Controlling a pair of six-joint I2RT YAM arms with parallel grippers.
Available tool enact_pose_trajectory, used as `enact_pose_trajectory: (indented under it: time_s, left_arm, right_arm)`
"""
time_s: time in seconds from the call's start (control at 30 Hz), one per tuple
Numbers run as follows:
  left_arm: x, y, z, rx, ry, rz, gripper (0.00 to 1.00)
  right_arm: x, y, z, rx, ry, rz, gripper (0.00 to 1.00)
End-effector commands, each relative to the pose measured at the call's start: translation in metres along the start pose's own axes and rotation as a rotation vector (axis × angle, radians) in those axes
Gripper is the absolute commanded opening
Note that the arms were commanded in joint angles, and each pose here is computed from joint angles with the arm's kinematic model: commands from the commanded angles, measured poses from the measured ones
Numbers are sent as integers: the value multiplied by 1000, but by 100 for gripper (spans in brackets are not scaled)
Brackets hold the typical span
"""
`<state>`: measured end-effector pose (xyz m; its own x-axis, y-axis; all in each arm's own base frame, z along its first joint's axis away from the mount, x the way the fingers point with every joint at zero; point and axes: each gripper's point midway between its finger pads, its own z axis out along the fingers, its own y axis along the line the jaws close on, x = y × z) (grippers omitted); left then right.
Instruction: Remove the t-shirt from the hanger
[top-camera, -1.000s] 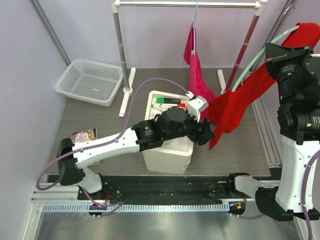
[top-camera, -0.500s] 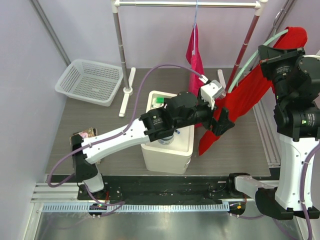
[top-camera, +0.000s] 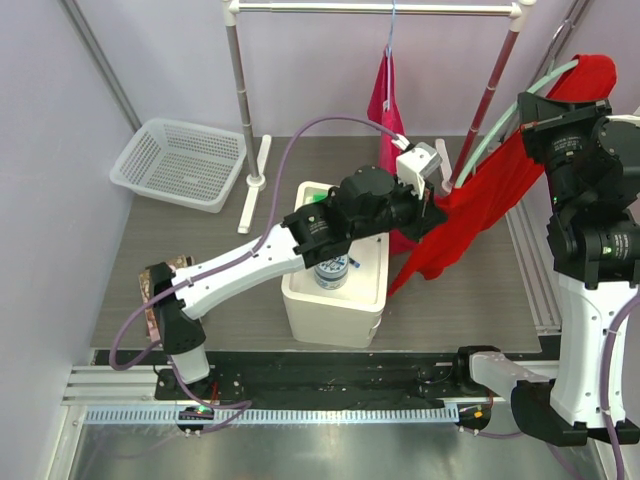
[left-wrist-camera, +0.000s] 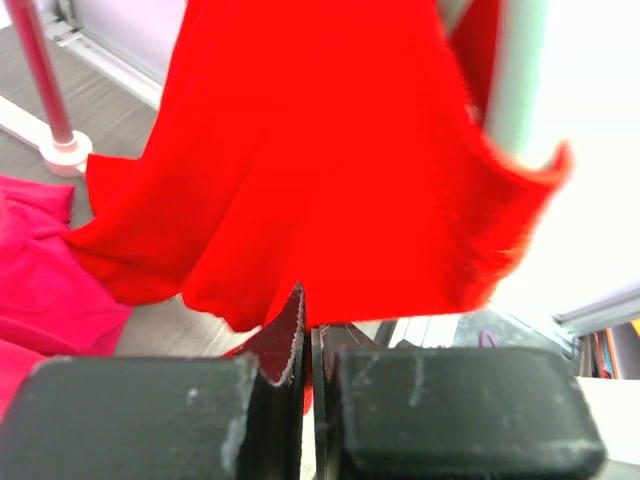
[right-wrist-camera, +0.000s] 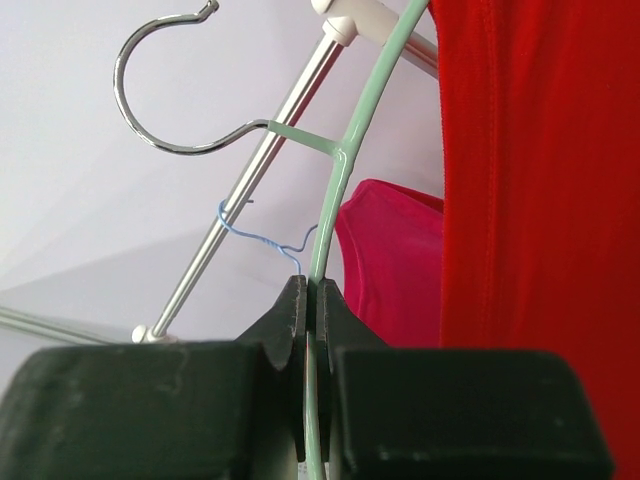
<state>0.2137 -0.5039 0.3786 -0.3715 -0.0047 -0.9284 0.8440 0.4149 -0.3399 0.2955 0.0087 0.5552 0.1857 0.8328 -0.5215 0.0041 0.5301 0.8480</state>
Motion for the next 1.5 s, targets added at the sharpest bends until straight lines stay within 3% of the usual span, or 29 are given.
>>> enact_pose_trajectory:
  time_s: [0.0, 0.07, 0.1, 0.17, 0.2, 0.27, 0.4, 0.6, 0.73, 0.8, 0.83, 0.93, 1.03, 1.2, 1.47]
  left_arm:
    - [-17, -20, -12, 78, -30, 0, 0]
    - [-16, -25, -21, 83, -53, 6, 0]
    - [8, -9, -19, 12, -34, 7, 0]
    - [-5, -14, -35, 10, -136, 9, 0]
    - [17, 1, -36, -40, -107, -10, 0]
    - [13, 1, -46, -43, -140, -37, 0]
    - [47, 6, -52, -44, -76, -61, 0]
    - [66, 11, -59, -61, -70, -68, 0]
    - [42, -13, -59, 24, -21, -11, 1]
    - [3, -33, -66, 125, -49, -20, 14]
    - [-7, -35, -68, 138, -57, -25, 31]
    - [-50, -41, -82, 168, -105, -43, 55]
    - [-90, -39, -99, 178, -168, -32, 61]
    - [-127, -12, -104, 170, -267, -50, 61]
    - [-122, 12, -54, 197, -222, -69, 57]
  right_arm:
    - [-27, 32, -6, -118, -104, 28, 1]
    - [-28, 28, 5, -97, -119, 23, 1]
    - [-28, 27, 11, -90, -130, 21, 1]
    - [-28, 24, 31, -66, -142, 3, 1]
    - [-30, 24, 36, -59, -154, -3, 1]
    - [-33, 28, 50, -54, -169, -4, 1]
    - [-47, 35, 63, -56, -203, 9, 1]
    - [-62, 47, 63, -84, -208, 20, 1]
    - [-45, 48, 42, -137, -130, -11, 1]
    - [-20, 45, 37, -173, -19, -40, 1]
    - [-9, 50, 29, -214, 41, -58, 1]
    - [22, 49, 15, -289, 188, -126, 1]
    - [50, 38, -4, -339, 312, -166, 1]
    - [90, 22, -47, -467, 468, -179, 1]
    - [110, 33, -103, -579, 658, -61, 1]
